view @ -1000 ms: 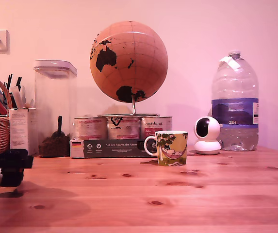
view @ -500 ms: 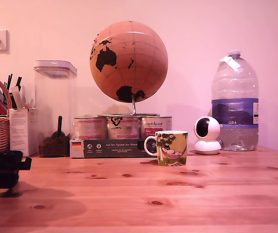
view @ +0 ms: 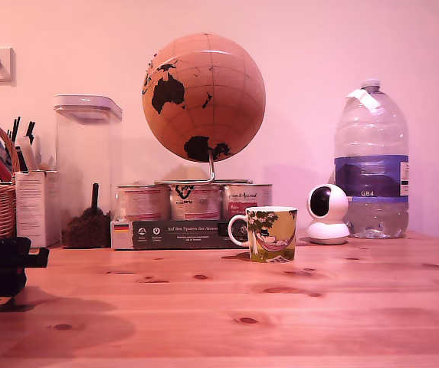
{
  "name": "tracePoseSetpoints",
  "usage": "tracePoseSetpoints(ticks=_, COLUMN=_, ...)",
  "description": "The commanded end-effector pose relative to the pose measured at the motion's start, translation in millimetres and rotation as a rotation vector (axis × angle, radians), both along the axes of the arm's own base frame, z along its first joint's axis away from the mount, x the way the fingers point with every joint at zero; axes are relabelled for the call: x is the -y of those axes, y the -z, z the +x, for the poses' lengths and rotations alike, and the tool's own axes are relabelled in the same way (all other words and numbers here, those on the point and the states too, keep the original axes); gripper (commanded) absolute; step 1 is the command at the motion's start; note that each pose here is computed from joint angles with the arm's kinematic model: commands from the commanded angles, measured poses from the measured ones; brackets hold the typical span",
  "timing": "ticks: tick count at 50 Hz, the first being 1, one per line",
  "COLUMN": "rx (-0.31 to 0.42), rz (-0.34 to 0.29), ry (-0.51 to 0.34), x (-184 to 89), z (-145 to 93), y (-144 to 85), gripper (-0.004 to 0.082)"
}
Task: Pick up the coffee capsules from the table one by one and drop them inside the nearest coffee cup
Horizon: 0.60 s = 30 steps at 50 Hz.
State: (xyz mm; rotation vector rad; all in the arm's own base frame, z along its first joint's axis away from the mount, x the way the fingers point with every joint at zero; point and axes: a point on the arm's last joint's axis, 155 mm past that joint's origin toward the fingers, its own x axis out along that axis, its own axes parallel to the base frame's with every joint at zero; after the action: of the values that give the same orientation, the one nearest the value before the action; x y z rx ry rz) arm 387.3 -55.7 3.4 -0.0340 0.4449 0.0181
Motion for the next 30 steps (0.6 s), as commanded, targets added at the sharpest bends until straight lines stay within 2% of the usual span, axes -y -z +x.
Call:
tracePoseSetpoints(ticks=1, rx=0.005, rz=0.002, ry=0.037, x=6, z=1, y=-3, gripper=0.0122)
tracePoseSetpoints(ticks=11, rx=0.0, rz=-0.07, ry=0.235, x=43, z=-6, y=-23, gripper=0.0089)
tracePoseSetpoints(ticks=30, rx=0.046, rz=-0.15, ry=0.432, x=76, z=-30, y=-84, gripper=0.009)
